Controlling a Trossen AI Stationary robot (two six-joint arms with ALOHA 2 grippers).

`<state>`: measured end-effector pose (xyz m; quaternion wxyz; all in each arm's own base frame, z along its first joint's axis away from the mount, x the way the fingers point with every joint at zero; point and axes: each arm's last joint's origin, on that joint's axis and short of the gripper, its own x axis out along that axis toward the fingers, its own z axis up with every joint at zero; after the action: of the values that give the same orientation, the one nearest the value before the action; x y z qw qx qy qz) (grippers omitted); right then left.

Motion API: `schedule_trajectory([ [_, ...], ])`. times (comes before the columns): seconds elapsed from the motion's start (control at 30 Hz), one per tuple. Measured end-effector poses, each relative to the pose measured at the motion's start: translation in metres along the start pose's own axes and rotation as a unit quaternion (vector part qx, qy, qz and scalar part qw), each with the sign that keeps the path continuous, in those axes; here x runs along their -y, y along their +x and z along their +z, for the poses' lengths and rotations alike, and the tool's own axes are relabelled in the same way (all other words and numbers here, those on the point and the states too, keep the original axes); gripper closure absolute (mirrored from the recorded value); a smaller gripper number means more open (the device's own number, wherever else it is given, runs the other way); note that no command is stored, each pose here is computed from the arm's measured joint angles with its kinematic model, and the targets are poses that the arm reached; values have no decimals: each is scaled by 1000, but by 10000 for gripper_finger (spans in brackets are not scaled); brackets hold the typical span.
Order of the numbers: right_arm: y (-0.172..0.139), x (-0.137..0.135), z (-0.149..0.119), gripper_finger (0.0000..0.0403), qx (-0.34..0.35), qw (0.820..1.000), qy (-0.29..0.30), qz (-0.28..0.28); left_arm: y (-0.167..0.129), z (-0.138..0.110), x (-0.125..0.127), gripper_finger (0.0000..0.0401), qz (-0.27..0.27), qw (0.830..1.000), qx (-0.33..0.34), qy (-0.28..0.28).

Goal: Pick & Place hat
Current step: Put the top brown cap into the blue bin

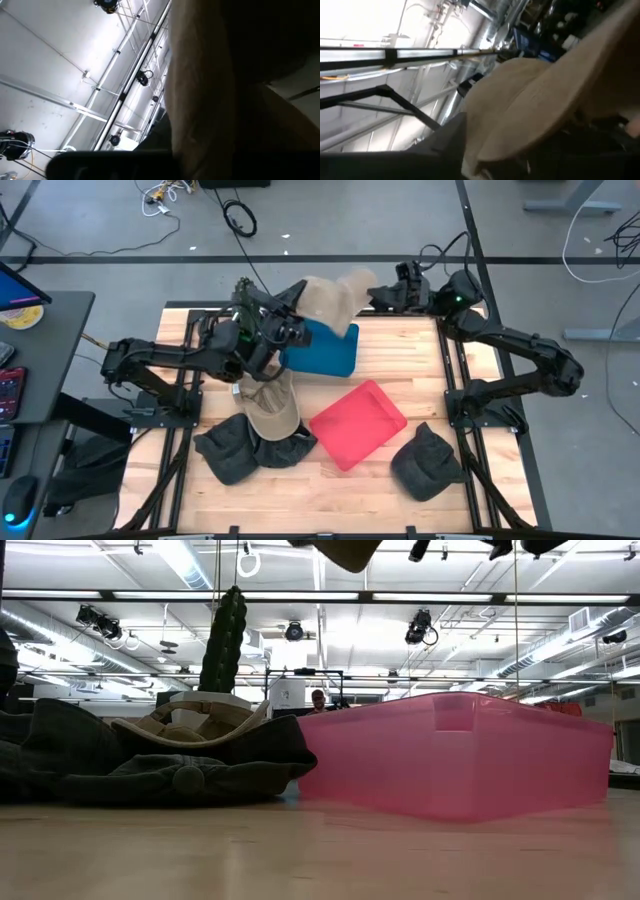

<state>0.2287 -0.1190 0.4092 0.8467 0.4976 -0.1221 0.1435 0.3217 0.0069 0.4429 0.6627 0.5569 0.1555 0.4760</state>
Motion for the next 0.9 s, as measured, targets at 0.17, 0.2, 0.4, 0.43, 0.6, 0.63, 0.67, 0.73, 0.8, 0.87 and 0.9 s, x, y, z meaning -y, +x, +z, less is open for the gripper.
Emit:
schedule_trajectory([
  [0.17, -15, 5, 14, 160, -61, 998, -6, -4, -2, 1, 0, 395, -1, 1000, 3, 6],
  [0.2, -17, 5, 16, 153, -67, 998, -15, -4, -2, 1, 0, 395, -1, 1000, 3, 6],
  [0.4, -33, 9, 31, 144, -76, 997, -24, -22, -9, 2, -8, 396, -2, 1000, 6, -5],
  [0.43, -37, 11, 34, 145, -76, 996, -20, -30, -11, 3, -10, 396, -2, 1000, 9, -8],
  [0.6, -53, 24, 44, 154, -69, 993, 28, -88, -20, 10, -8, 396, -16, 999, 37, 8],
  [0.63, -56, 28, 45, 156, -68, 992, 40, -101, -22, 12, -7, 396, -21, 998, 48, 17],
  [0.67, -59, 30, 45, 157, -69, 990, 47, -111, -24, 14, -5, 396, -27, 997, 59, 30],
  [0.73, -63, 35, 46, 159, -74, 988, 54, -127, -28, 18, -1, 396, -40, 994, 83, 54],
  [0.8, -66, 39, 44, 160, -84, 985, 60, -139, -32, 21, 1, 396, -47, 992, 100, 64],
  [0.87, -67, 43, 42, 161, -96, 981, 73, -150, -35, 23, 1, 396, -47, 991, 110, 61],
  [0.9, -68, 45, 40, 161, -105, 979, 79, -153, -36, 23, 0, 396, -46, 991, 114, 59],
])
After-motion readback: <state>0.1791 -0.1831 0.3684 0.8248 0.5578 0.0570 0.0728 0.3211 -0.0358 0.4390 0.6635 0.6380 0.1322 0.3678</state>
